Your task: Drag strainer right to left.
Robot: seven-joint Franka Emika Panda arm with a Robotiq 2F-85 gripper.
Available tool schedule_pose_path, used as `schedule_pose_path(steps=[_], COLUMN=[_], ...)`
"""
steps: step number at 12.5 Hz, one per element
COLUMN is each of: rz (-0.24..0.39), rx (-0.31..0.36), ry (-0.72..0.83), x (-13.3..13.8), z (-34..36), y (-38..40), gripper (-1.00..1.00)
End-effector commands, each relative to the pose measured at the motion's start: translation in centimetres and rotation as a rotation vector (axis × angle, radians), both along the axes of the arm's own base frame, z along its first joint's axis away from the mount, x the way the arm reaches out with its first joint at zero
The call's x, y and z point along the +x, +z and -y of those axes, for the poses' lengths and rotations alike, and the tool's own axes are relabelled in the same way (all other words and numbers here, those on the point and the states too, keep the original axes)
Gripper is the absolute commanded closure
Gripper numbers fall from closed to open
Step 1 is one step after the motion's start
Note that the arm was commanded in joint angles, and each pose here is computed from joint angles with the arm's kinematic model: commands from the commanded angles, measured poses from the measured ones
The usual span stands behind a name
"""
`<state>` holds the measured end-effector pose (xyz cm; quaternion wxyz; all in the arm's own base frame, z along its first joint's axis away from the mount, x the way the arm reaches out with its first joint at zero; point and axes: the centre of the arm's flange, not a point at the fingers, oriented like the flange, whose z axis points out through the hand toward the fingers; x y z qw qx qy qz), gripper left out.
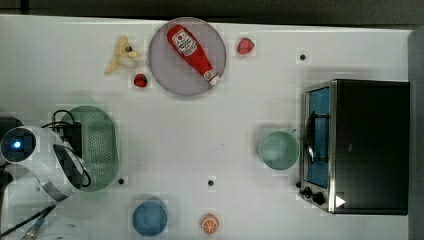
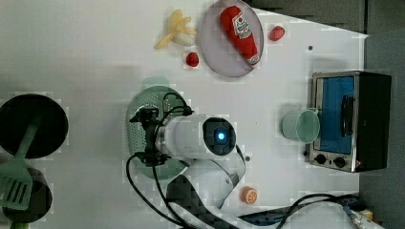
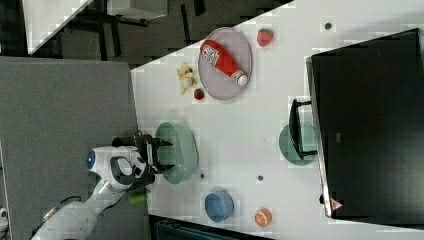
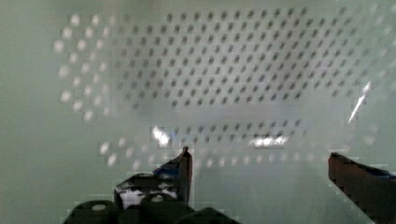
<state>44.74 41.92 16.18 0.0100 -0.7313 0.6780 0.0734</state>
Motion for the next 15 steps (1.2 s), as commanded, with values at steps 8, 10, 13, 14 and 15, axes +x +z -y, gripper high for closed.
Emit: schedule_pose_path(steps=[8,10,13,14,15], rz=[0.033,0.069,0.124,0.131,0.132], rx=[-0.014,0.01,-0.035,-0.066,-0.092], ry=[0.266,0.318,0.472,0.523,0.562], x=[5.0,4.6,2.7,2.0,1.2], z=[16.5,23.5,35.0,38.8,42.1], y=[29.6,35.8,42.2,43.4,44.3], gripper=[-1.0,-1.0,-1.0,-1.0,-1.0])
